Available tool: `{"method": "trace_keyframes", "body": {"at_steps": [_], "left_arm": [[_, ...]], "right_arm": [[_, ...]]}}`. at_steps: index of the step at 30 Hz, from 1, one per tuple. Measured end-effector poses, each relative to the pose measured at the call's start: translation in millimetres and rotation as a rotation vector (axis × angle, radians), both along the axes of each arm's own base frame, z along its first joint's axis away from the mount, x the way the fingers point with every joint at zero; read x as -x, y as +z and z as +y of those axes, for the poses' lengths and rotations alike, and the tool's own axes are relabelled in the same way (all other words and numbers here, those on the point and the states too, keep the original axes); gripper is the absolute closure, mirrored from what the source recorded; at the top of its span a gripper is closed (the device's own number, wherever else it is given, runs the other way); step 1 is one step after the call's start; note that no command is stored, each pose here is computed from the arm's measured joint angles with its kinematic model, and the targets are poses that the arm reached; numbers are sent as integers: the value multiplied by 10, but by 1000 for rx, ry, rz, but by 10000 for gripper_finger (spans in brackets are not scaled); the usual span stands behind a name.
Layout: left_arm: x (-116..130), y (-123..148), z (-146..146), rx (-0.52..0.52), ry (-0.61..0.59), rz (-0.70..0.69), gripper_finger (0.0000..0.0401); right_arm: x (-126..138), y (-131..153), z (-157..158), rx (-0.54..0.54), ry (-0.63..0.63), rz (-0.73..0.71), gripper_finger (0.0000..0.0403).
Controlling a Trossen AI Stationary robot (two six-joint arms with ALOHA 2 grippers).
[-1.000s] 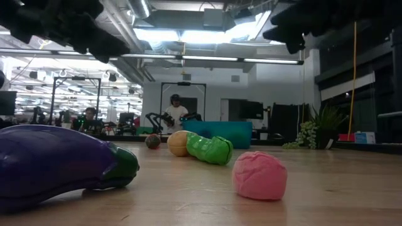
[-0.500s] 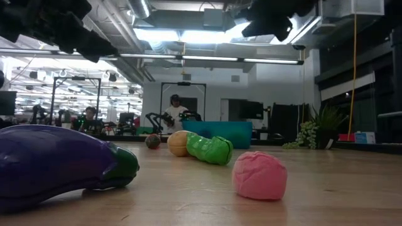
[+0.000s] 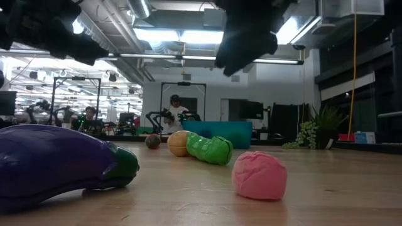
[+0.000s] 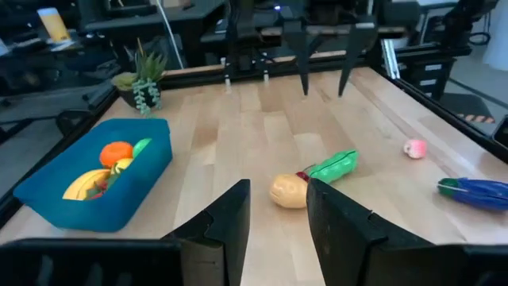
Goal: Pick and placing Produce into tupperware
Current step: Put the green peas into the blue bin
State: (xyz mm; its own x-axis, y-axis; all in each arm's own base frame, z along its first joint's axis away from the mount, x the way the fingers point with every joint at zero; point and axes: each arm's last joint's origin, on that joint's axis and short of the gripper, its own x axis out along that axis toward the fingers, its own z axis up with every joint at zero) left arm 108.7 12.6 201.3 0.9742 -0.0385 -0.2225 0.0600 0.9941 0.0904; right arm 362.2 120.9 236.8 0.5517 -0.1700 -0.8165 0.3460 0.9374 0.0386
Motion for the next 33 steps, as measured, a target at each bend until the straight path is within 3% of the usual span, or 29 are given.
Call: {"method": "trace_keyframes", "body": {"at_steps": [10, 15, 20, 33], "left_arm": [[49, -67, -8, 0, 1, -32, 293], [54, -83, -10, 3, 0, -16, 298], [55, -84, -10, 5, 0, -14, 303], [56, -91, -10, 8, 1, -7, 316]], "right_arm": [[-372, -153, 132, -196, -225, 45, 207], [-446, -270, 157, -194, -252, 79, 207], [-479, -428, 105, -214, -356, 115, 207], [-580, -746, 58, -234, -363, 184, 207]]}}
